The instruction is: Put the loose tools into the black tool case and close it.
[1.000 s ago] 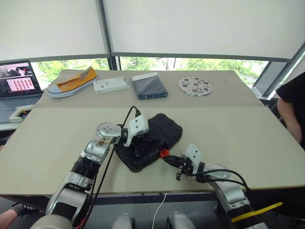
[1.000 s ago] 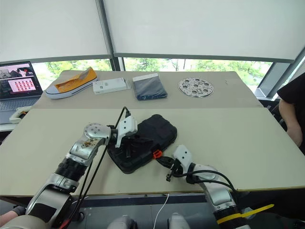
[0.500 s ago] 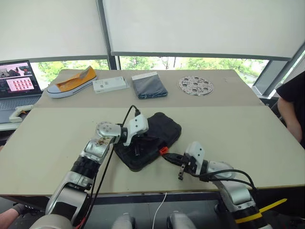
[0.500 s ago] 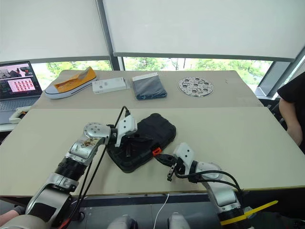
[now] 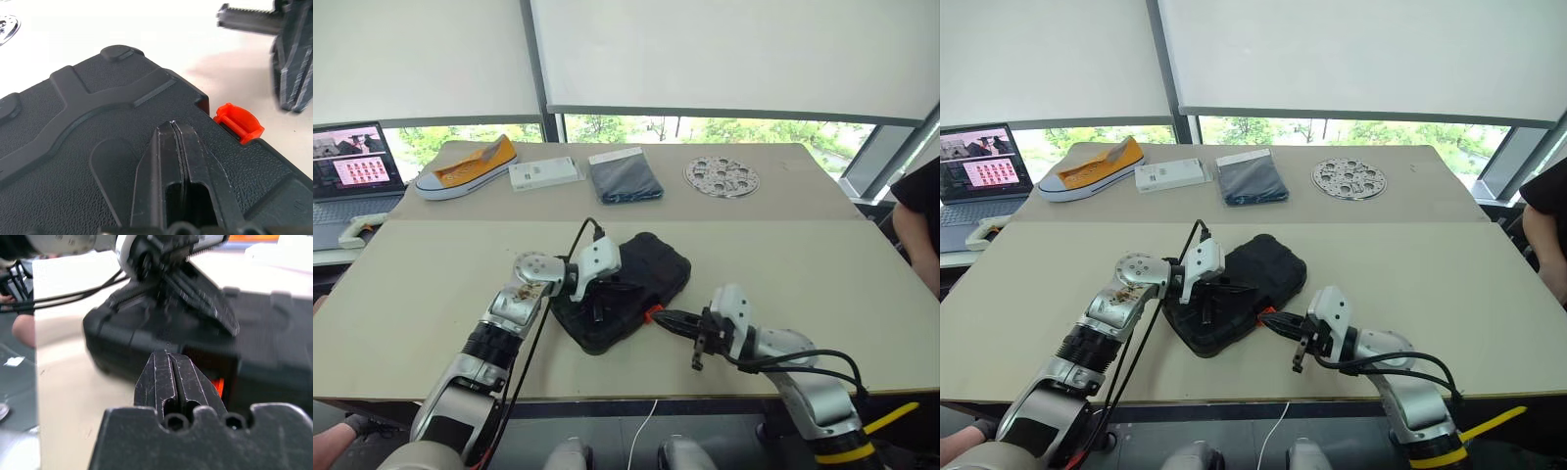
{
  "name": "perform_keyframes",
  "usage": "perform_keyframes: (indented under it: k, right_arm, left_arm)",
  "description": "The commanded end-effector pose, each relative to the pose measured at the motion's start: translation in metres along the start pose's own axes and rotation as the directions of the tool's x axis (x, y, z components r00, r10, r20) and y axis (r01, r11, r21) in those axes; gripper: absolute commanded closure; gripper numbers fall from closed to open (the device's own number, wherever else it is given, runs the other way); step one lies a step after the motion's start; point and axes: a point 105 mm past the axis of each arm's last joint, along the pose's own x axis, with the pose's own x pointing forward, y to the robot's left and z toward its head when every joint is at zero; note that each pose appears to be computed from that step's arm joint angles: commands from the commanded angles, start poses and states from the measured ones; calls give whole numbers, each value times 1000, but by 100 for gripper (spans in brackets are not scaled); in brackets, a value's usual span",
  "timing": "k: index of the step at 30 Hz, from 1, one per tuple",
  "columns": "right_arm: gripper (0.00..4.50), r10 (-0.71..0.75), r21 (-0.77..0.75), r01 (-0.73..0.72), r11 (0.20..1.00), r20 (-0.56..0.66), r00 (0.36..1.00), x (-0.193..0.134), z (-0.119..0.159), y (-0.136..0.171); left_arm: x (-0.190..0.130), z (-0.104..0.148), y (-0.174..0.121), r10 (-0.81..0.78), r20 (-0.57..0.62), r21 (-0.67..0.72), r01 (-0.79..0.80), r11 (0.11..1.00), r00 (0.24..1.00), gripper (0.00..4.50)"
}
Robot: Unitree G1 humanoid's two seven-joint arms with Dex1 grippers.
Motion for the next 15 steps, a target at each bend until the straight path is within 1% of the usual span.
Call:
perform_keyframes:
  k: [1,3,7,10,14,15]
  right_arm:
    - [450,-12,1,12,1000,-16,1000,-2,-1,1]
    - [450,-35,9,35,999,-31,999,0,-7,-3]
    - [450,-57,-41,55,998,-57,997,7,-16,-9]
    - [450,-91,-64,89,994,-20,996,14,-10,-17]
    - [450,-95,-87,94,992,-5,995,19,-7,-22]
    - [450,-81,-84,84,993,38,996,20,1,-21]
  left_arm:
    - [2,-51,-23,-50,-125,-141,32,990,991,447]
    - [2,-50,-24,-52,-122,-140,35,989,991,447]
    - [2,-50,-26,-55,-120,-141,38,989,991,447]
    - [1,-51,-28,-59,-124,-142,42,989,991,447]
    - [3,-51,-29,-63,-123,-142,45,989,990,447]
    - [3,-50,-29,-66,-120,-141,49,989,991,447]
